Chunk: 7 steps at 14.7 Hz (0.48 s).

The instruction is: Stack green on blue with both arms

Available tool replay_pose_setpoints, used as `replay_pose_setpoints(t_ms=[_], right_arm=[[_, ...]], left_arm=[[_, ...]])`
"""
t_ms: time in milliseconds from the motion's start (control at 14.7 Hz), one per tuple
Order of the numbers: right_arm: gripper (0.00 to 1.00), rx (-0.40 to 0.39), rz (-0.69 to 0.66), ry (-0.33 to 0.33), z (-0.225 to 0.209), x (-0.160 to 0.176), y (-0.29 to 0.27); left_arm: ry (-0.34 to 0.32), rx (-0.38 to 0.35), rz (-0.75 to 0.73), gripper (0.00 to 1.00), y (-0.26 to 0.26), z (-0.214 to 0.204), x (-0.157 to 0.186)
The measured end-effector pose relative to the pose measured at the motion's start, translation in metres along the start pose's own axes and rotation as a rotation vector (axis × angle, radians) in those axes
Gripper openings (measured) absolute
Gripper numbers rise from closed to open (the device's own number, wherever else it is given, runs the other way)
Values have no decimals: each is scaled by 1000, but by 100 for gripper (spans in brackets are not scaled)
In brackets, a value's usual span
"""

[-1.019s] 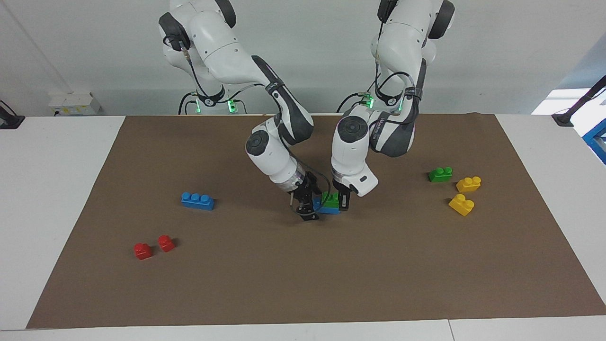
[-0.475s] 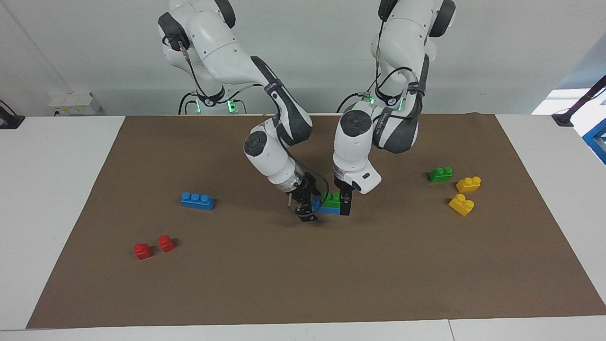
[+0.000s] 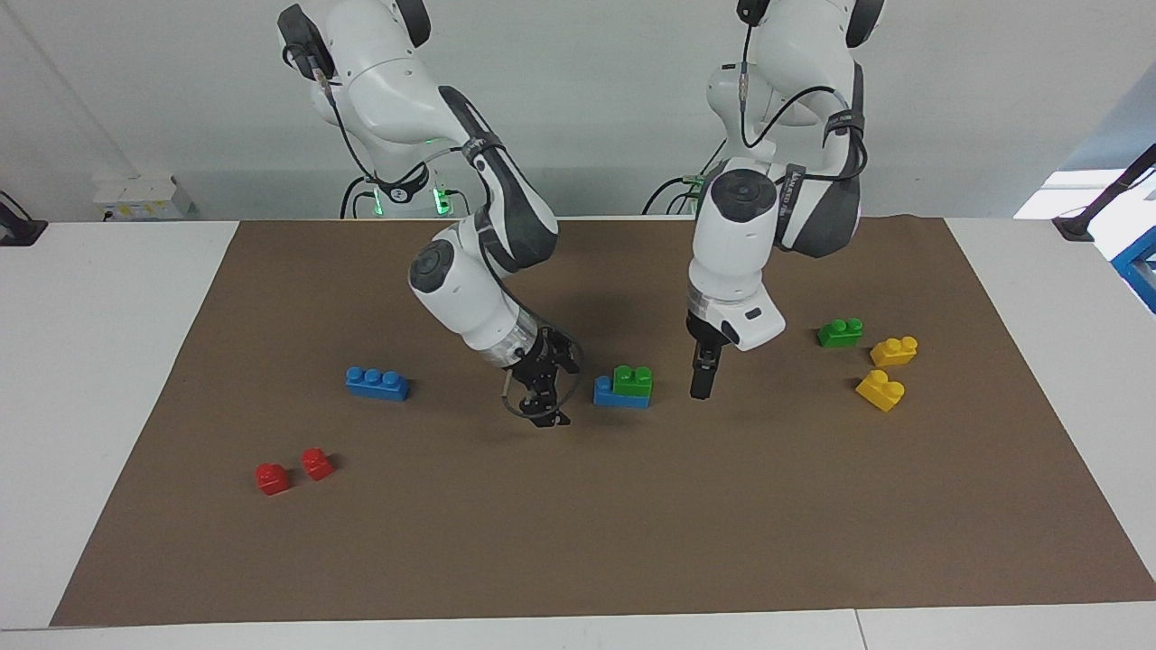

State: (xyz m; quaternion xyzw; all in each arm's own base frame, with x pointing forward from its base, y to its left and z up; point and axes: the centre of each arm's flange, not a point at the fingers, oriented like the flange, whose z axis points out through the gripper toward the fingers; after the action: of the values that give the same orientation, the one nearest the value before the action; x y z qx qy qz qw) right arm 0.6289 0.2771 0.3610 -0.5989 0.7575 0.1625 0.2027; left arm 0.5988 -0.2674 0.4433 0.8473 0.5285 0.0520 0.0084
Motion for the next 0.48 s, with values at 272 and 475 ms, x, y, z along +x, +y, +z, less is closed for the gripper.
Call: replay_pose_setpoints(t_ms=[272, 475], right_arm=[[100, 49, -78, 24, -66, 3, -13], [100, 51, -219, 63, -117, 28, -26]], left_arm=[[10, 18, 198, 100, -14, -21, 55], [10, 38, 363, 100, -28, -37, 98]])
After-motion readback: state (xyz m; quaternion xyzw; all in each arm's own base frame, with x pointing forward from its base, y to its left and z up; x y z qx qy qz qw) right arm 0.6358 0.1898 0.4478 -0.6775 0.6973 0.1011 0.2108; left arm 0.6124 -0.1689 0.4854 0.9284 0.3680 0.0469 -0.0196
